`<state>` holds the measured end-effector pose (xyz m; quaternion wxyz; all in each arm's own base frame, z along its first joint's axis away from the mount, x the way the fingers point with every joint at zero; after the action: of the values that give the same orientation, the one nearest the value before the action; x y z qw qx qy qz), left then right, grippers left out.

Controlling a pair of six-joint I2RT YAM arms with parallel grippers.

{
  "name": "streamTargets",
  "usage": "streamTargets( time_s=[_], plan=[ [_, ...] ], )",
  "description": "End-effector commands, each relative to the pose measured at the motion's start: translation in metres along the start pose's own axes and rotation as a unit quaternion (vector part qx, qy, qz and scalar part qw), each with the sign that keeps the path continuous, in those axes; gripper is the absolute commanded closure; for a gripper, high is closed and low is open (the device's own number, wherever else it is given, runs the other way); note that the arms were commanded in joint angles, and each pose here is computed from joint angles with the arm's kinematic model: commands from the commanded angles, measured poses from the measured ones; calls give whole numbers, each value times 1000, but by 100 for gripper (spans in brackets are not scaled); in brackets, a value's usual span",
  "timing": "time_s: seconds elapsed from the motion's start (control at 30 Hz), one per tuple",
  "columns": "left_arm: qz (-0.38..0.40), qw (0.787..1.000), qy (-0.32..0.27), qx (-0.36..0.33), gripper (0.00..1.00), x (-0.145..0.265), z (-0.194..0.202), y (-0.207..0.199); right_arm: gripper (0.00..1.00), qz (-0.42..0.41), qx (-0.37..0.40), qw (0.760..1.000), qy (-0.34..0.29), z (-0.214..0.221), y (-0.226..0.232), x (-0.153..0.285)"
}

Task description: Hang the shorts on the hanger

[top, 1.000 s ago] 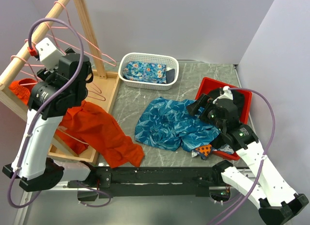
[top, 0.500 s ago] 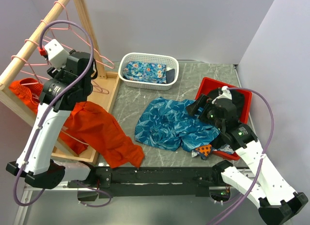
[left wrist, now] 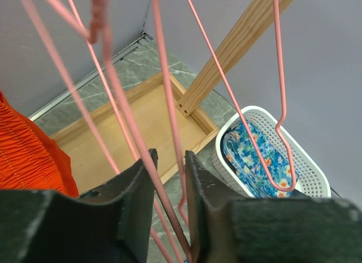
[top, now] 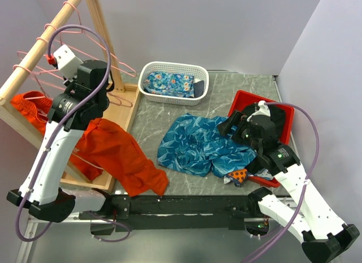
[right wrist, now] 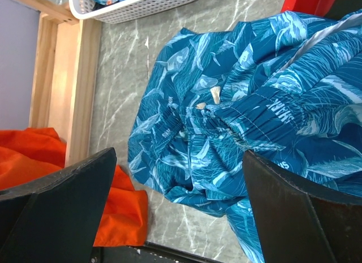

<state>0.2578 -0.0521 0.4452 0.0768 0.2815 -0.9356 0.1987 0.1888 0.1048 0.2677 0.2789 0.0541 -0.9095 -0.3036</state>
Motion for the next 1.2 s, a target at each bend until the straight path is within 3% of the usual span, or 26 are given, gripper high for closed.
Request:
streamTargets(
  time_s=[0.0, 0.17, 0.33, 1.17],
  plan=[
    [20, 1000, -13, 14, 72, 4, -10, 0, 0, 5, 6, 1000, -6, 0, -3, -4],
    [29, 999, -15, 11, 84, 0, -8, -7, 0, 8, 6, 1000, -6, 1, -4, -5],
    [38, 999, -20, 5, 90, -8, -7, -21, 0, 14, 9, 1000, -8, 0, -6, -6],
    [30, 999, -24, -10, 91, -86, -16, -77, 0, 26, 19, 999, -1, 3, -9, -14]
  ],
)
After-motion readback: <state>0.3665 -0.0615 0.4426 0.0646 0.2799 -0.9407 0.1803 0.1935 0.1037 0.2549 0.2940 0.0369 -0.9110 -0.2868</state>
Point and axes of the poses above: each gripper's point midway between its finger pads, its own x axis back along the fingers, its own y axis along the line the jaws close on, z = x × y, the point moved 7 cm from there along x, back along the fingers, and after that the axes turned 3 degrees about -x, right-handed, at the moved point
